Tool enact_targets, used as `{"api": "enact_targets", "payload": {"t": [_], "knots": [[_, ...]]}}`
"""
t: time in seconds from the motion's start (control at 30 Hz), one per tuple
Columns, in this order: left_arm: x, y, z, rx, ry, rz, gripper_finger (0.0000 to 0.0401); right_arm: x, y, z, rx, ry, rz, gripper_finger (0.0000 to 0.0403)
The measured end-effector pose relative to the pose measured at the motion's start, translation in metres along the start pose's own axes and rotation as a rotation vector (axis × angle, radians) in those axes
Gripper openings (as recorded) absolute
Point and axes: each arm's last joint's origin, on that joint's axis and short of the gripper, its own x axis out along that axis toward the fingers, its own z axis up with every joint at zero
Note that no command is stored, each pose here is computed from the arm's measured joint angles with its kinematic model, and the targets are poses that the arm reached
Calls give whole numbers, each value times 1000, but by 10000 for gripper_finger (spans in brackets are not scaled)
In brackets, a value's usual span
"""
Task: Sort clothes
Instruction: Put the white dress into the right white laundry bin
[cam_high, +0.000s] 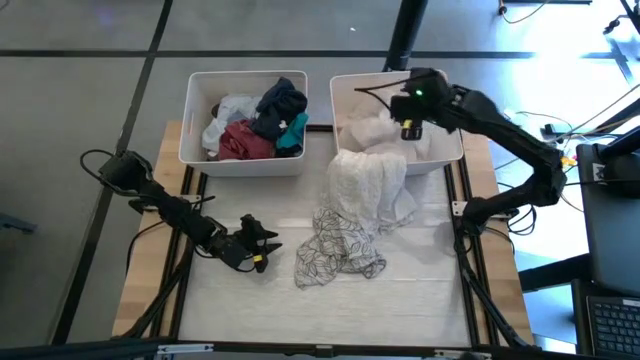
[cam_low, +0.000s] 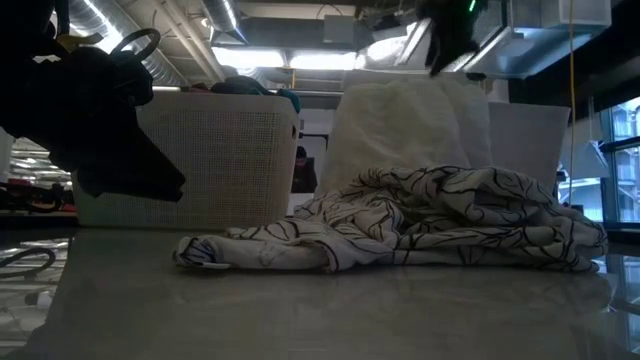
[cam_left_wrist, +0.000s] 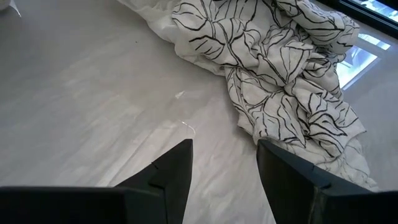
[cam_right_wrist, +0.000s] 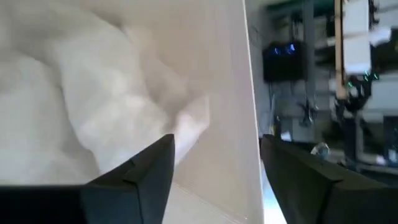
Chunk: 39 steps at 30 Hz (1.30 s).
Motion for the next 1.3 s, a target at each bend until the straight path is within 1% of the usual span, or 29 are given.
{"api": "enact_targets", "payload": {"t": [0.13,0.23,0.33,0.4,0.47,0.6,0.7,0.77,0.87,1.0,1.07,1.17,1.23,1.3], "knots": [[0,0,0,3,0,0,169,-54,12,4,46,-141,120,251],[0,0,0,6,0,0,169,-87,33,0,76,-252,261,253],[0,0,0,14,1,1,169,-110,62,-9,72,-317,386,253],[0,0,0,13,0,0,169,-119,83,-17,83,-347,455,253],[0,0,0,13,0,0,169,-121,106,-25,106,-359,504,253],[0,0,0,13,0,0,169,-112,152,-45,134,-314,543,253],[0,0,0,11,0,0,169,-95,183,-61,137,-244,516,253],[0,0,0,11,-3,3,169,-81,202,-70,131,-196,462,253],[0,0,0,11,-6,6,169,-58,224,-79,136,-155,328,253],[0,0,0,10,-7,7,169,-31,248,-84,183,-182,86,253],[0,0,0,10,-7,7,169,-19,258,-87,209,-191,17,253],[0,0,0,10,-7,7,169,-2,268,-87,240,-209,-4,253],[0,1,0,9,-7,8,169,7,273,-84,249,-247,29,253],[0,1,0,9,-8,8,169,12,276,-75,250,-321,76,253]]}}
